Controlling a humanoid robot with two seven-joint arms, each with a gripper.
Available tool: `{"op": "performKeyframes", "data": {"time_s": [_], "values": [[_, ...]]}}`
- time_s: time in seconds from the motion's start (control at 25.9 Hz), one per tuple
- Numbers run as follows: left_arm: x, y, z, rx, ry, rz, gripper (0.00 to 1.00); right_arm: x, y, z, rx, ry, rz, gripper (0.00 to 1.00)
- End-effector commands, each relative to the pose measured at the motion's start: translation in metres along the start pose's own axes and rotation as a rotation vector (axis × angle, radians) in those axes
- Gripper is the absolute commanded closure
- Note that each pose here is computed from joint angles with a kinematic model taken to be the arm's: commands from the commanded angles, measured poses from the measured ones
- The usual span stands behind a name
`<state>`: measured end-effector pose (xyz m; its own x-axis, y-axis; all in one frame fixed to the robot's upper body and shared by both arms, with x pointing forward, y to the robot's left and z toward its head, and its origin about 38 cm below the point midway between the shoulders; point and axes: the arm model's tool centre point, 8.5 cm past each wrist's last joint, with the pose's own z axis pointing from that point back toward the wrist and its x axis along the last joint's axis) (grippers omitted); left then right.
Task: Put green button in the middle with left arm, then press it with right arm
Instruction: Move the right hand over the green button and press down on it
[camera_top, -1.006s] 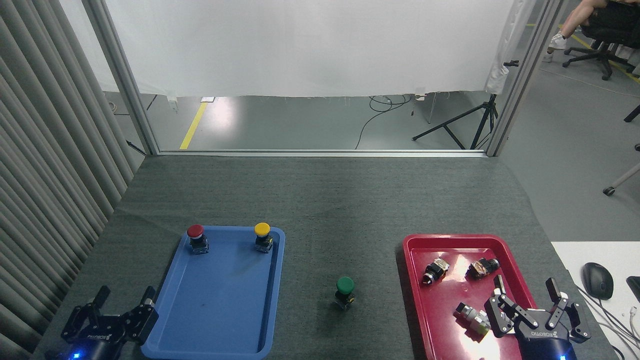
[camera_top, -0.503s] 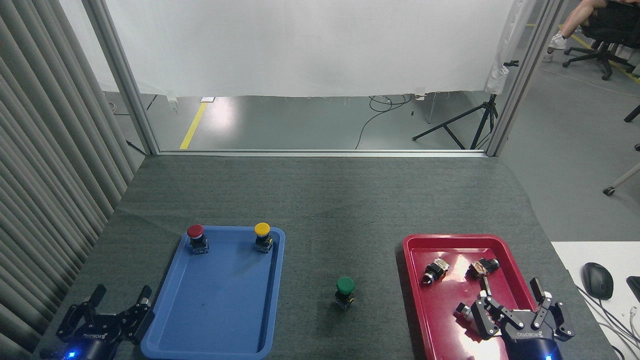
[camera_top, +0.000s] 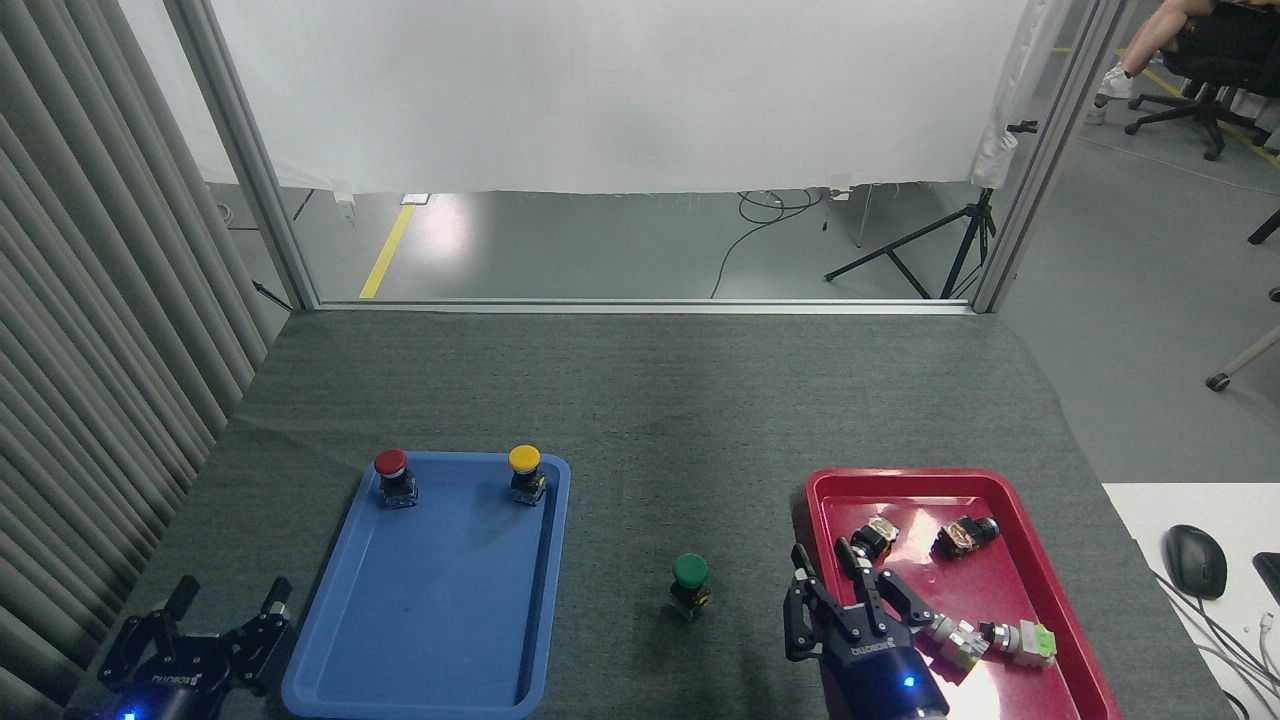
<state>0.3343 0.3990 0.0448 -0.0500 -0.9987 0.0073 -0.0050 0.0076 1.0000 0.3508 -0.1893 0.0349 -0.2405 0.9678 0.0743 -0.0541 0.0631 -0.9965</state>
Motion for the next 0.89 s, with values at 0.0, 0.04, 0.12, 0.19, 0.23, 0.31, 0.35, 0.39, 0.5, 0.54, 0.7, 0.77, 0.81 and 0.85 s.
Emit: {"op": "performKeyframes", "data": {"time_s": [0.0, 0.04, 0.12, 0.19, 0.23, 0.31, 0.35, 0.39, 0.5, 0.54, 0.7, 0.77, 0.81, 0.85], "values": [[-0.001, 0.0, 0.0, 0.0, 0.001, 0.0, 0.01, 0.027, 0.006, -0.02, 0.024, -0.063, 0.031, 0.98], [-0.001, 0.0, 0.0, 0.0, 0.001, 0.0, 0.01, 0.037, 0.008, -0.024, 0.031, -0.075, 0.028, 0.98], [-0.001, 0.0, 0.0, 0.0, 0.001, 0.0, 0.01, 0.05, 0.011, -0.035, 0.042, -0.088, 0.017, 0.99], [0.0, 0.0, 0.0, 0.001, 0.002, 0.001, 0.01, 0.061, 0.015, -0.044, 0.057, -0.097, 0.013, 1.0], [0.0, 0.001, 0.0, 0.003, 0.002, 0.002, 0.01, 0.069, 0.017, -0.048, 0.064, -0.105, 0.01, 1.0], [-0.001, 0.001, 0.0, 0.003, 0.003, 0.001, 0.01, 0.079, 0.02, -0.057, 0.077, -0.109, 0.015, 1.0], [0.0, 0.0, 0.0, 0.001, 0.002, 0.001, 0.01, 0.083, 0.024, -0.06, 0.089, -0.114, 0.025, 1.0], [0.0, 0.0, 0.0, 0.001, 0.002, 0.003, 0.01, 0.089, 0.027, -0.062, 0.1, -0.123, 0.036, 1.0], [-0.001, 0.001, -0.001, 0.004, 0.003, 0.001, 0.01, 0.101, 0.04, -0.067, 0.142, -0.128, 0.045, 1.0], [-0.001, 0.001, -0.001, 0.004, 0.003, 0.001, 0.01, 0.103, 0.043, -0.067, 0.153, -0.128, 0.043, 1.0], [-0.001, 0.001, -0.001, 0.004, 0.003, 0.001, 0.01, 0.103, 0.052, -0.067, 0.182, -0.109, 0.044, 1.0], [0.0, 0.001, 0.0, 0.002, 0.001, 0.001, 0.01, 0.099, 0.055, -0.066, 0.19, -0.097, 0.051, 1.0], [0.0, 0.001, 0.0, 0.002, 0.001, 0.001, 0.01, 0.098, 0.057, -0.064, 0.193, -0.09, 0.052, 1.0], [0.0, 0.001, -0.001, 0.004, 0.001, 0.001, 0.01, 0.097, 0.059, -0.063, 0.198, -0.089, 0.053, 0.99]]}}
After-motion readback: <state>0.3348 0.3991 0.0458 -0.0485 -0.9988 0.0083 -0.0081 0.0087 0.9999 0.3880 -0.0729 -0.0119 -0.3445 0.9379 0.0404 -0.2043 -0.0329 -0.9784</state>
